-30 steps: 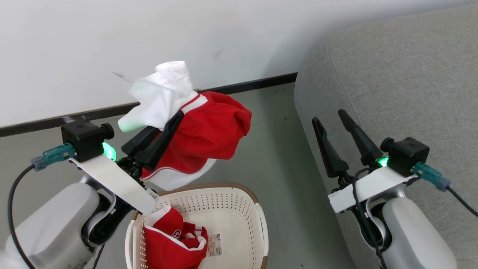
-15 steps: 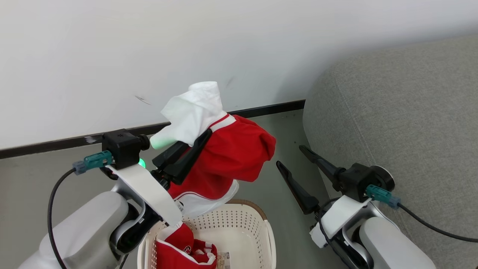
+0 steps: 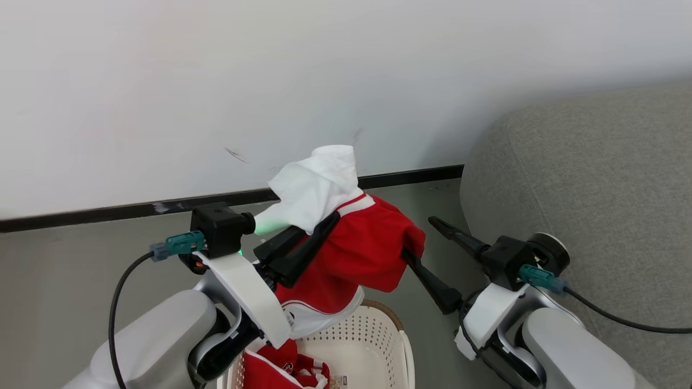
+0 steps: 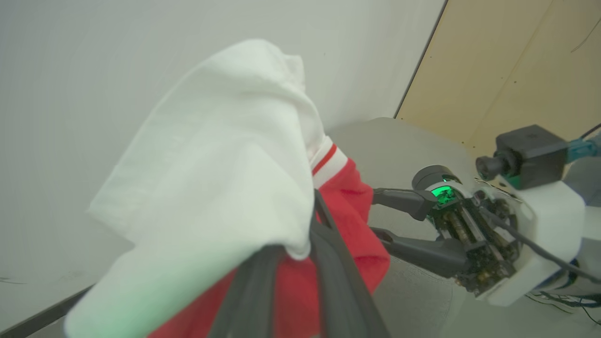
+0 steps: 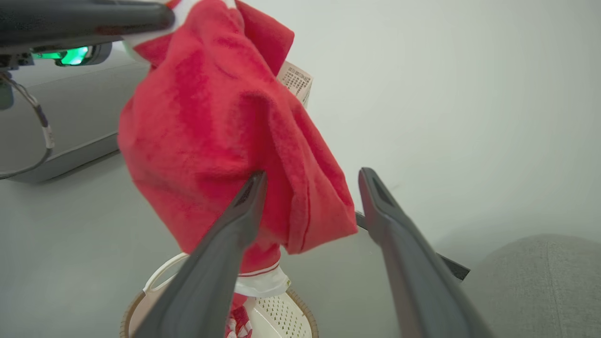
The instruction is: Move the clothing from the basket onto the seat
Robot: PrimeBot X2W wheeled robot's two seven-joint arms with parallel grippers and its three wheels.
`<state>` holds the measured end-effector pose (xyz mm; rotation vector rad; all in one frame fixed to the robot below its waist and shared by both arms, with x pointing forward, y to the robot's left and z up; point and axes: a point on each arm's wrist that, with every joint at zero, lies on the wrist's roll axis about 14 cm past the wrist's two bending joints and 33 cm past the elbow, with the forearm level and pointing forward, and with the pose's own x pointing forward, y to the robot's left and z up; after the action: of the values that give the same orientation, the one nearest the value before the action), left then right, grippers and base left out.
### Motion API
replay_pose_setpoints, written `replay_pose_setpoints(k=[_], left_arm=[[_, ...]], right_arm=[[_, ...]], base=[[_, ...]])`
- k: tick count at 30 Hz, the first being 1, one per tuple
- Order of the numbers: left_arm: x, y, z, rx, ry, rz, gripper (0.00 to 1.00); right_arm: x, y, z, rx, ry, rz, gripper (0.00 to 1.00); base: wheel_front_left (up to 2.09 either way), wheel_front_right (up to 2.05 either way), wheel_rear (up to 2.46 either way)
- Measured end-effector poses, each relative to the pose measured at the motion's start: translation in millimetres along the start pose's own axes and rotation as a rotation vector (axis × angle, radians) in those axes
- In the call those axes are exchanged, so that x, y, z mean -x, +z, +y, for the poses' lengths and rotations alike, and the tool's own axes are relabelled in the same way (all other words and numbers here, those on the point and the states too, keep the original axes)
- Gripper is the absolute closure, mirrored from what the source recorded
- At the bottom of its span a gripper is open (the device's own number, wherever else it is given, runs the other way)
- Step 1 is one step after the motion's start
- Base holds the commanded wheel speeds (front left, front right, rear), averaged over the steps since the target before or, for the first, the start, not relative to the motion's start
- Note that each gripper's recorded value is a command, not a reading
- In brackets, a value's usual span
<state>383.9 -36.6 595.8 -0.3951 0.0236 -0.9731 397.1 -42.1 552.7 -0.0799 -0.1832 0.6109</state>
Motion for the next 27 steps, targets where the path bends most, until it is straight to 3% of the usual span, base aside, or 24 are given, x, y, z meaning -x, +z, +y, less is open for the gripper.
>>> replay_pose_setpoints(k=[18, 25, 26, 27], left_arm=[[14.5, -12.1, -10.5, -0.011, 0.012, 0.041, 1.0], [18.9, -12.3, -8.1, -0.008, 0.027, 0.039, 1.0], [19.2, -12.3, -8.2, -0.008, 0.026, 0.039, 1.0], [19.6, -12.5, -7.8, -0.008, 0.028, 0.039, 1.0]], right_arm=[[-24.1, -22.2, 78.6, -0.038, 0.298, 0.086, 0.0], [-31.8, -26.4, 85.4, -0.058, 0.33, 0.104, 0.0], [-32.6, -27.1, 85.2, -0.063, 0.329, 0.108, 0.4], [-32.6, -28.8, 85.3, -0.07, 0.328, 0.114, 0.63]], base=[[0.0, 0.0, 0.0], [0.0, 0.0, 0.0], [0.0, 0.0, 0.0], [0.0, 0.0, 0.0]])
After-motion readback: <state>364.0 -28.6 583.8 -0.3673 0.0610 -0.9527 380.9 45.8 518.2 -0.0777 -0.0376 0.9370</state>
